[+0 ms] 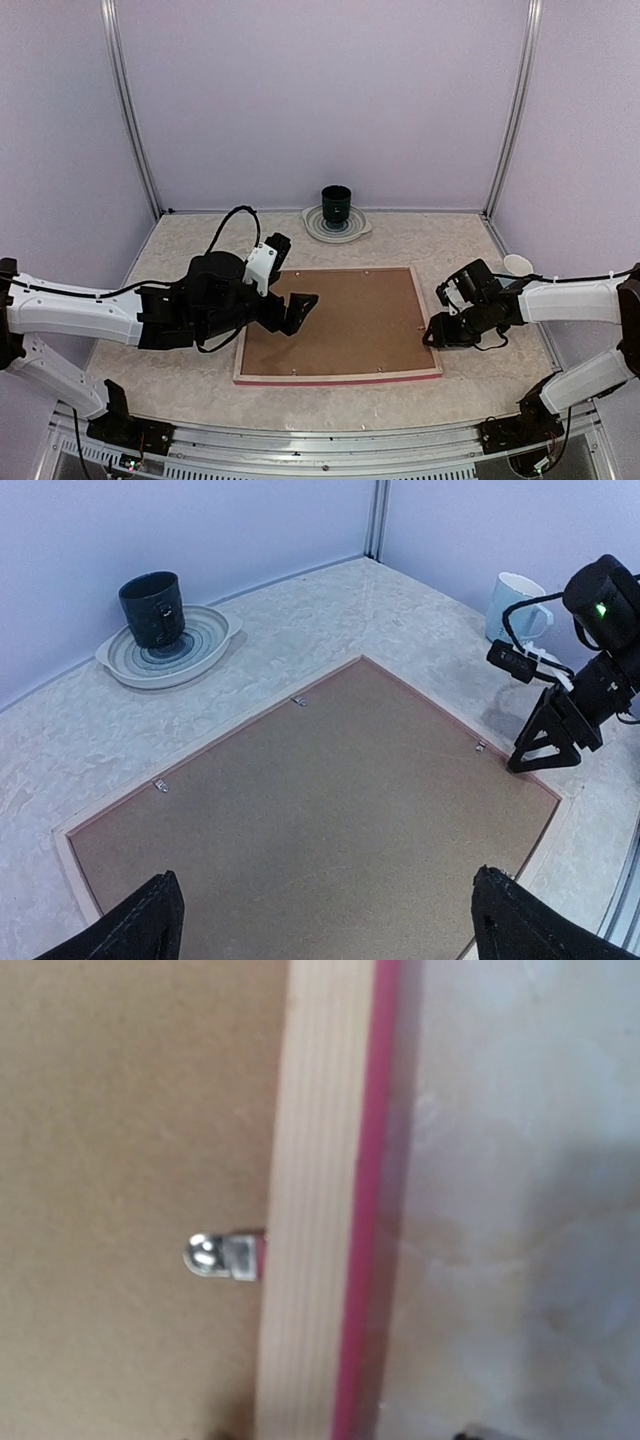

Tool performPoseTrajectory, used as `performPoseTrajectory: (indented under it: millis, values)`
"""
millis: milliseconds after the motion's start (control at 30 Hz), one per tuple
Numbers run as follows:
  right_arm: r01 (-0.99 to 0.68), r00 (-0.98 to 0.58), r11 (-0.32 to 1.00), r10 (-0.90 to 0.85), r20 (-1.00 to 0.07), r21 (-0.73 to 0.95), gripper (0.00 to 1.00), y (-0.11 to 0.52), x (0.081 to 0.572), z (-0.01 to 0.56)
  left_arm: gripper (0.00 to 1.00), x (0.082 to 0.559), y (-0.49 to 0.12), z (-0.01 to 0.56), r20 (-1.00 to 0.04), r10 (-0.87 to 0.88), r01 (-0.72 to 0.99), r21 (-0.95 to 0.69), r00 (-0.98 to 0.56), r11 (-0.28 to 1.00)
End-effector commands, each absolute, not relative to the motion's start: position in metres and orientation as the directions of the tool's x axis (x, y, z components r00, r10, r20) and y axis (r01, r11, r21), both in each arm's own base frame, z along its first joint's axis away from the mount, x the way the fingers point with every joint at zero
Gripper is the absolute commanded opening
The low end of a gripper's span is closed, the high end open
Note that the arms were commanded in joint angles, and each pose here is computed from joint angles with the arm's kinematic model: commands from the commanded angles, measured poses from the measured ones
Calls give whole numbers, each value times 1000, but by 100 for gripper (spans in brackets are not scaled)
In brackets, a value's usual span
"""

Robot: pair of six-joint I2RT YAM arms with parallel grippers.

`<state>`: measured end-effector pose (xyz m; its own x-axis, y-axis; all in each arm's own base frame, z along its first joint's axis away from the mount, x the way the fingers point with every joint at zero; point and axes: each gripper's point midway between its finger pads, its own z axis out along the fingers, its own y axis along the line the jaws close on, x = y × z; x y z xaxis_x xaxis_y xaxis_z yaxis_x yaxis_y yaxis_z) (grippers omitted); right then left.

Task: Put the photo into the frame
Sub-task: Pick up the photo frame from the center of the board.

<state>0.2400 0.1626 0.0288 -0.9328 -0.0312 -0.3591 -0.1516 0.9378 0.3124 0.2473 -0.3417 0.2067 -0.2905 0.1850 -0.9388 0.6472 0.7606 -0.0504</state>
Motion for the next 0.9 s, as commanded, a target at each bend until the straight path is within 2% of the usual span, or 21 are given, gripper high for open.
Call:
performPoseTrajectory:
  millis: [0,367,533,867]
  values:
    - [-159,-928,924,-20,-371,347,52,170,241,31,99,237,-345,197,-934,244,665,8,-262,747]
    - [-162,-933,922,-27,-358,351,34,173,240,23,99,176,-391,159,-866,494,773,257,-82,579]
    - [-162,-937,922,-32,-347,351,25,174,239,19,99,160,-406,133,-792,611,786,367,-17,497]
    - [-178,-928,921,-40,-371,346,14,176,246,36,99,137,-431,96,-654,746,818,492,123,297]
